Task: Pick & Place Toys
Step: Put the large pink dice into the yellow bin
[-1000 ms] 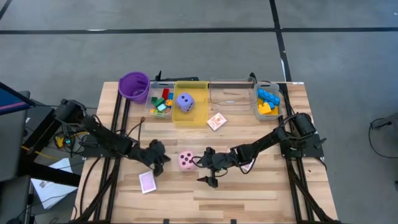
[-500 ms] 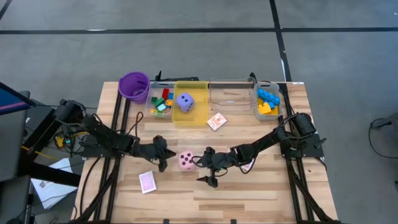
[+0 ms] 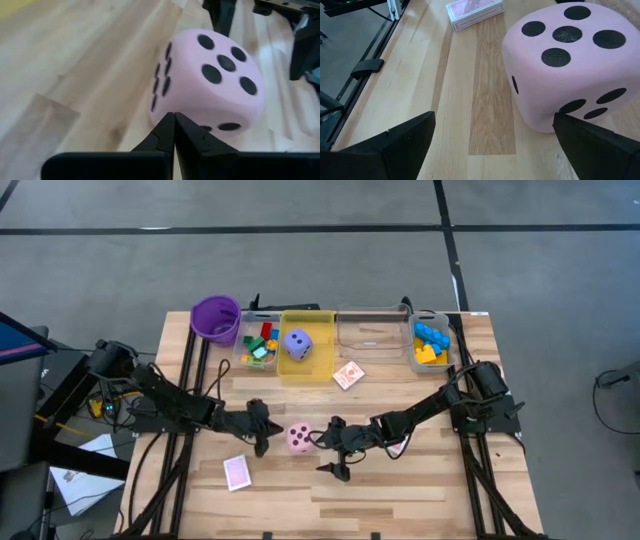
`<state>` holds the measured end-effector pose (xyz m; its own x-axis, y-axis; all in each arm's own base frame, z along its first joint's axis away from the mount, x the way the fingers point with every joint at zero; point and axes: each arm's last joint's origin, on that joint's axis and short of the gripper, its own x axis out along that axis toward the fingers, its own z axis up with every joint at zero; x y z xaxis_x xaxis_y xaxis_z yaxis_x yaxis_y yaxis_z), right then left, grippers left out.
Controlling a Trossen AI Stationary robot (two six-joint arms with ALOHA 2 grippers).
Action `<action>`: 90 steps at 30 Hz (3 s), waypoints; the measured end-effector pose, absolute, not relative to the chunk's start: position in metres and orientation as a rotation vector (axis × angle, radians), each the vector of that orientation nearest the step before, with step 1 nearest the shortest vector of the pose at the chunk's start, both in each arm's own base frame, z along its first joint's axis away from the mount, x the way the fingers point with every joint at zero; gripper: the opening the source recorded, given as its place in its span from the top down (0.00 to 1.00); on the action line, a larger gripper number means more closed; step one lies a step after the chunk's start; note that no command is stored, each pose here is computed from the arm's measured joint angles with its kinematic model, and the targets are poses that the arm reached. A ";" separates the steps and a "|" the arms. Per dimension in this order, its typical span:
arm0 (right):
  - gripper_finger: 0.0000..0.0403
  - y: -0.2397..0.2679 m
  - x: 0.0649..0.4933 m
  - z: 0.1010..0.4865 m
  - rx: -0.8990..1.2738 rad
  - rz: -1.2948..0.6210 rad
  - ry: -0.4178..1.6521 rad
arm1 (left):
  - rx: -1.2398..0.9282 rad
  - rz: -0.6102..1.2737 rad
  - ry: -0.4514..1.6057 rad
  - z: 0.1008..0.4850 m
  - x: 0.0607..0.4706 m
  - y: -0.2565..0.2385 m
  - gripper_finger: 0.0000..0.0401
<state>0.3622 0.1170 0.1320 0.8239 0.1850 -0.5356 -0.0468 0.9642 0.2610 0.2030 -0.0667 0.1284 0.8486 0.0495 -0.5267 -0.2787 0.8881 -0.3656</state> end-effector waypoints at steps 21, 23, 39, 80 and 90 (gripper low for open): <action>0.01 0.117 0.363 0.133 0.243 0.121 0.584 | -0.528 0.155 0.503 0.131 0.206 -0.068 1.00; 0.01 0.117 0.363 0.133 0.244 0.122 0.584 | -0.527 0.167 0.498 0.131 0.207 -0.067 1.00; 0.01 0.117 0.362 0.133 0.244 0.130 0.587 | -0.492 0.206 0.492 0.131 0.209 -0.056 1.00; 0.01 0.073 0.374 0.133 0.066 -0.003 0.551 | -0.482 0.155 0.593 0.125 0.207 -0.052 1.00; 0.01 0.066 0.375 0.133 0.058 -0.016 0.550 | -0.476 0.164 0.536 0.129 0.212 -0.045 1.00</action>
